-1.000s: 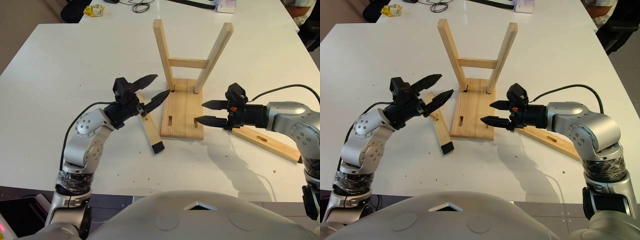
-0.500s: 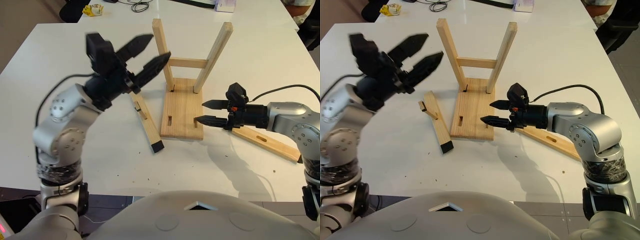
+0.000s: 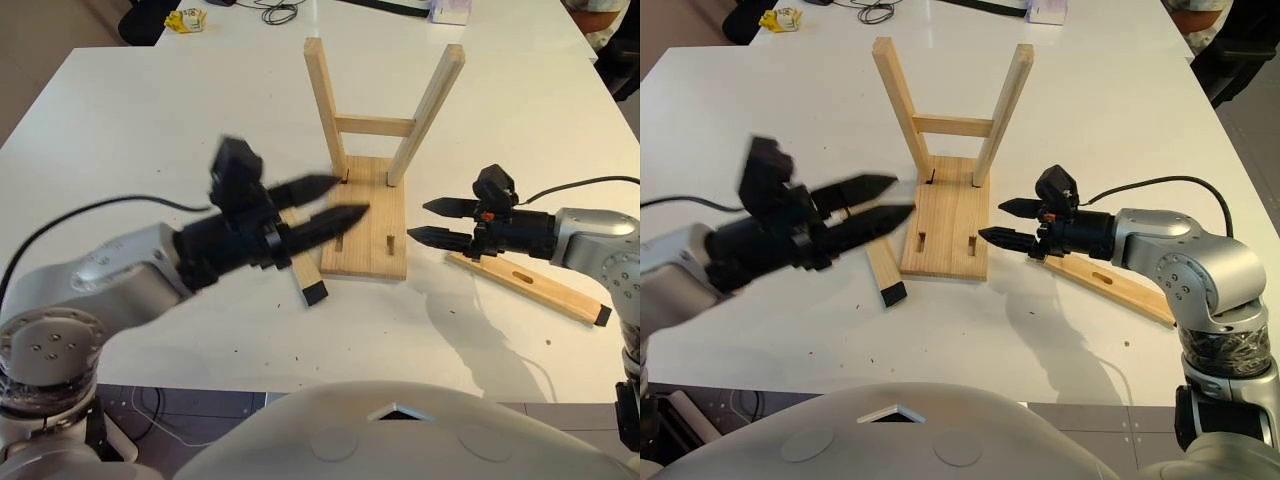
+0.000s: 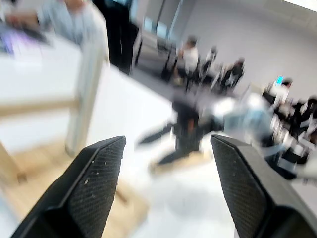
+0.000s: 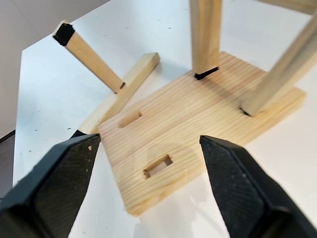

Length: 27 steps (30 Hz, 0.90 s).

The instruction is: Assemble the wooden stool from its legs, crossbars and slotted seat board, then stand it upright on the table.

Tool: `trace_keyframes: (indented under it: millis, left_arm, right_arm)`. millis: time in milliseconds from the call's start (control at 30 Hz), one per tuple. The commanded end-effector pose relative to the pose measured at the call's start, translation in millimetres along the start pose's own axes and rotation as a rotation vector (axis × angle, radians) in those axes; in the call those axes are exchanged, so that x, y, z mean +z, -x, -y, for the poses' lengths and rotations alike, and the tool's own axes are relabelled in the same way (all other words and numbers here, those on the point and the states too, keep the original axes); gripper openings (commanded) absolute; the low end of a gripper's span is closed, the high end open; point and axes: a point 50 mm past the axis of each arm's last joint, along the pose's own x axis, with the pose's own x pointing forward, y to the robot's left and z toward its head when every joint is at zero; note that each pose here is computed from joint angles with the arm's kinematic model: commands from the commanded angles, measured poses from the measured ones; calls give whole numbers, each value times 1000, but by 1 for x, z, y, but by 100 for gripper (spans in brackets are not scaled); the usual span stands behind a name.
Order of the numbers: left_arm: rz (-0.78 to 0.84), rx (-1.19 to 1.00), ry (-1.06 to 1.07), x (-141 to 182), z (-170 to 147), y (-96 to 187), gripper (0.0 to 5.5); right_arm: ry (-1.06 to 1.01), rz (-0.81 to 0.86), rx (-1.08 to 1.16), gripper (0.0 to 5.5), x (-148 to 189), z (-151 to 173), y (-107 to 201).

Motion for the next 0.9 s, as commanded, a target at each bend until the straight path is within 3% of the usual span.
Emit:
trace_keyframes:
  millis: [33,333,500,900]
  left_arm:
    - [-54,86,17,-19,-11,-3,318]
    - [-181,114,54,-67,-17,-5,318]
    - [-294,166,-44,-93,-31,3,318]
    - [-461,121,-178,-112,-44,33,318]
  right_arm:
    - [43,9,-20,372,13,5,5]
    - [46,5,-20,372,15,7,5]
    - [41,6,-23,372,13,7,3]
    - [33,13,-29,372,11,5,-1]
